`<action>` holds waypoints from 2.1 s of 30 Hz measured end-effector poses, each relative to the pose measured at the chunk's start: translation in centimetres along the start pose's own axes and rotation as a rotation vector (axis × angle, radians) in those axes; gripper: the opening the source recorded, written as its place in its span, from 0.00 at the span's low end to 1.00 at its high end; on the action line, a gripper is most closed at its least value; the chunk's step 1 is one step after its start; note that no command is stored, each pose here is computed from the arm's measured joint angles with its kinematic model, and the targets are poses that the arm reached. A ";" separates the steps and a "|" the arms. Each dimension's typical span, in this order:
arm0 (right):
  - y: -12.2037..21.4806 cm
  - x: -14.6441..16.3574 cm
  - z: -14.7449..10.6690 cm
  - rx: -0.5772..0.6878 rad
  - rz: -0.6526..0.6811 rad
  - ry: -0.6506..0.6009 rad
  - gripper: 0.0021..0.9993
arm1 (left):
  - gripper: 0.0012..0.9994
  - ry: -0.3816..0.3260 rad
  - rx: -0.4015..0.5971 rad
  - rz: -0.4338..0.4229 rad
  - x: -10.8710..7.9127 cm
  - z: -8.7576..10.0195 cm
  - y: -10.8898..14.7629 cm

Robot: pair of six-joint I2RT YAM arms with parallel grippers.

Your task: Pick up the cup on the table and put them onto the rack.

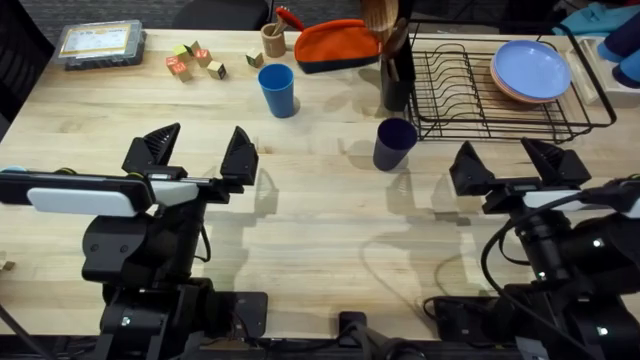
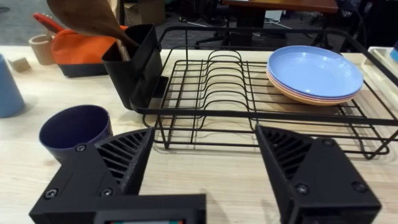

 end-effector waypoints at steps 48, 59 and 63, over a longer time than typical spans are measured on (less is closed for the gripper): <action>1.0 -0.7 19.5 0.281 0.101 -0.084 0.99 | 0.99 0.010 0.218 -0.058 -2.5 18.7 -2.7; -0.7 0.0 18.0 0.381 0.156 -0.113 0.99 | 0.99 0.020 0.351 -0.068 -2.6 16.3 -4.2; -0.7 0.1 18.0 0.381 0.163 -0.114 0.99 | 0.99 0.021 0.360 -0.067 -2.6 16.2 -4.3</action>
Point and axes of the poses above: each hand's point on the last joint's axis, 136 mm out from that joint toward the fingers, its own y axis back along the fingers, its own x axis along the line the jaws close on, z = x × y, the point moved 5 cm from there along y, back along the fingers, and after that the axes turned 5 degrees about y, right-handed, at the moved point
